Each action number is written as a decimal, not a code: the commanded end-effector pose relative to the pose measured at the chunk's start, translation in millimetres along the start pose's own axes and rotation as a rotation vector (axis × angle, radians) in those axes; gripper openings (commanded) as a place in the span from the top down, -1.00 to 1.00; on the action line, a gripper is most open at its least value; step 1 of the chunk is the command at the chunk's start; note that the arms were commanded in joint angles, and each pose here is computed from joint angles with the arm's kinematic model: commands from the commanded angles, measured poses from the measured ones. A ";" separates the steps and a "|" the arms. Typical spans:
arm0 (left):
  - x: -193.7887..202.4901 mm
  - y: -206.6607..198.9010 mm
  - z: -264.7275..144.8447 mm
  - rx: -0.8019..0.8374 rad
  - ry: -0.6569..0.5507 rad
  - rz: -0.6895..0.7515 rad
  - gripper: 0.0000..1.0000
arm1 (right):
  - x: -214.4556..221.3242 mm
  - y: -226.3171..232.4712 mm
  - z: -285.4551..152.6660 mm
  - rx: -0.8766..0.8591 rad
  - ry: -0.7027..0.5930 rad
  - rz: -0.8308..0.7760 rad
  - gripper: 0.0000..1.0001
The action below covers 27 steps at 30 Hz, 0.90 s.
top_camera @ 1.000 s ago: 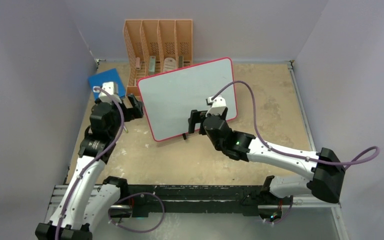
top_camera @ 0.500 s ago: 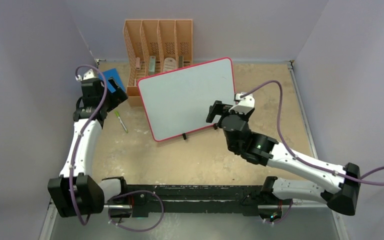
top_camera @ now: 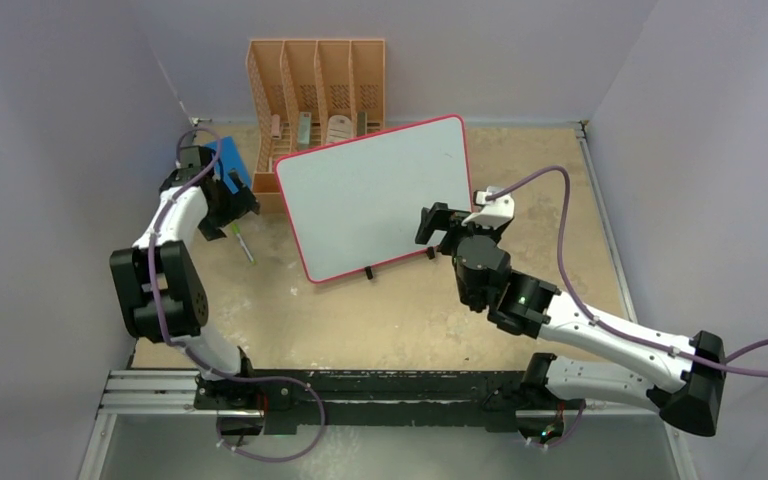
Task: Write a sentence on the whiteboard
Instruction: Pick up the whiteboard marker from the center of the board.
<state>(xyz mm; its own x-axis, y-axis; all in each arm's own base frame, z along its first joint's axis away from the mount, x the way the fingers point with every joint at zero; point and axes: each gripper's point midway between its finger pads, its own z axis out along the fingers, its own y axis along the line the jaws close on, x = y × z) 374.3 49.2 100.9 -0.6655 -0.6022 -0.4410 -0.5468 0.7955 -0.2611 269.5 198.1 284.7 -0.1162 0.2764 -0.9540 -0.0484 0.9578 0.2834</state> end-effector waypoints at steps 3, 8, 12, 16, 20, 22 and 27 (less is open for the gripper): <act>-14.3 3.4 21.9 -0.023 0.038 0.030 -0.71 | -6.6 -4.8 3.9 0.043 -0.047 0.017 -0.98; -12.3 12.7 42.6 -0.044 0.077 0.014 -0.45 | -2.7 -7.2 5.7 0.059 -0.047 -0.004 -0.98; -7.6 18.8 56.2 -0.062 0.111 0.015 -0.24 | -0.2 -6.6 7.3 0.063 -0.045 -0.016 -0.98; -5.5 23.1 64.6 -0.071 0.124 0.021 -0.09 | 1.4 -5.2 8.5 0.059 -0.041 -0.027 -0.98; -2.9 25.9 70.9 -0.076 0.134 0.029 0.03 | 2.0 -2.8 8.6 0.047 -0.038 -0.033 -0.98; -2.4 27.5 73.4 -0.077 0.135 0.031 0.04 | 2.9 -1.1 8.9 0.038 -0.035 -0.039 -0.98; -9.4 33.2 77.0 -0.101 0.118 0.032 0.04 | 5.3 1.7 10.2 0.029 -0.028 -0.054 -0.98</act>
<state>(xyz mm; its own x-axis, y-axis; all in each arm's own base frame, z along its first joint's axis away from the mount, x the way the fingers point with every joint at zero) 382.7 70.7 22.2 -0.7537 -0.5951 -0.2788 -0.5743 0.8027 -0.1609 275.8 201.6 270.0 -0.1151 0.2081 -0.9713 -0.0315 0.9765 0.2130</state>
